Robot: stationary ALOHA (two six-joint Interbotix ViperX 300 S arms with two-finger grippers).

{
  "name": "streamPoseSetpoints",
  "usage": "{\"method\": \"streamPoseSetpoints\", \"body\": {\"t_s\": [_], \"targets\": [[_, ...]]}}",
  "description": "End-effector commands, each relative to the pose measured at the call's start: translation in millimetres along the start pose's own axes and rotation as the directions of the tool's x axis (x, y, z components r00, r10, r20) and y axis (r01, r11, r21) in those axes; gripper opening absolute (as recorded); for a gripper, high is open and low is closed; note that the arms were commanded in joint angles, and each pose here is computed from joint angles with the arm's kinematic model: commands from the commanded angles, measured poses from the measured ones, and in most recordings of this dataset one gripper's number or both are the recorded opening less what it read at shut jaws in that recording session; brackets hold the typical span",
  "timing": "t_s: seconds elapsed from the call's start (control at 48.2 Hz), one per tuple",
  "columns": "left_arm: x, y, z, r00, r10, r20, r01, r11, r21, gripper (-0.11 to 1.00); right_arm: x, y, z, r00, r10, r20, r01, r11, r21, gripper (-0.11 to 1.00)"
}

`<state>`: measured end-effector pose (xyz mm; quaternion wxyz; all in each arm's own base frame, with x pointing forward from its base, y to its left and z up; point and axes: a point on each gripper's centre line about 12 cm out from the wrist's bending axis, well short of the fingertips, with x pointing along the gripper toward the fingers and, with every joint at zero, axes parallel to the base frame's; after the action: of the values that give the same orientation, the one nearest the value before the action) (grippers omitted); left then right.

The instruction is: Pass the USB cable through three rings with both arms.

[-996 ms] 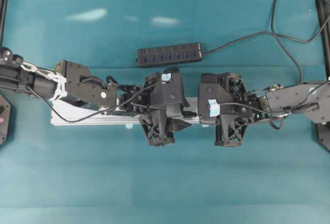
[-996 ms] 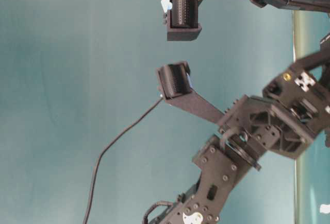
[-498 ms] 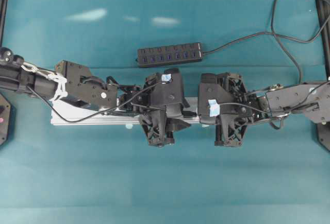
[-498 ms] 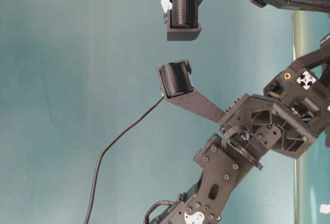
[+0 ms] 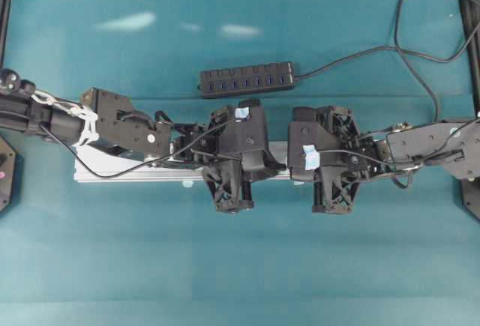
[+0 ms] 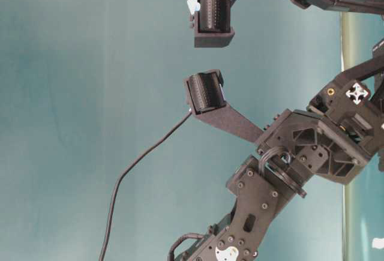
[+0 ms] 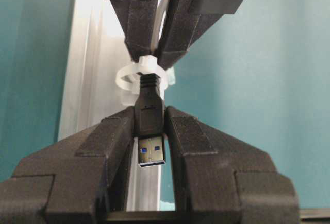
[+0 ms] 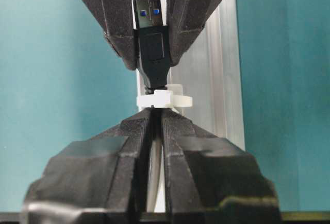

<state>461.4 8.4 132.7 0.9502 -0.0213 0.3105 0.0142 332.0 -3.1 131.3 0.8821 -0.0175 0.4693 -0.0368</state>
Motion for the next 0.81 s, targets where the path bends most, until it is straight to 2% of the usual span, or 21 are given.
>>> {"method": "streamPoseSetpoints", "body": {"t_s": [0.0,0.228,0.353,0.415,0.477,0.685,0.726,0.789], "targets": [[-2,-2,9,1.000,-0.004,0.027,0.004,1.000,0.003,0.22,-3,1,7,0.999,0.005,0.032,-0.006,1.000,0.010,-0.08],[-3,-2,7,1.000,-0.003,0.020,0.003,1.000,0.005,0.22,-4,2,4,1.000,0.007,0.022,-0.008,1.000,0.025,-0.06],[-4,-1,5,1.000,-0.002,0.009,0.001,1.000,0.002,0.22,-4,2,3,1.000,0.008,0.013,-0.009,0.999,0.041,0.02],[-4,1,3,1.000,0.002,-0.005,-0.002,1.000,0.001,0.22,-5,2,3,1.000,0.009,0.012,-0.009,0.999,0.046,0.11],[-6,1,1,1.000,0.003,-0.015,-0.003,1.000,-0.002,0.22,-5,2,4,1.000,0.008,0.011,-0.009,0.999,0.051,0.25],[-18,5,2,1.000,0.010,-0.012,-0.010,1.000,-0.005,0.22,-10,-1,6,1.000,-0.004,0.006,0.004,0.999,0.045,0.84],[-21,6,3,1.000,0.012,-0.009,-0.012,1.000,-0.007,0.22,-12,-1,7,1.000,-0.006,0.006,0.006,0.999,0.046,0.87],[-26,7,6,1.000,0.013,0.002,-0.013,1.000,-0.007,0.22,-14,-2,7,1.000,-0.009,0.007,0.009,0.999,0.048,0.83]]}}
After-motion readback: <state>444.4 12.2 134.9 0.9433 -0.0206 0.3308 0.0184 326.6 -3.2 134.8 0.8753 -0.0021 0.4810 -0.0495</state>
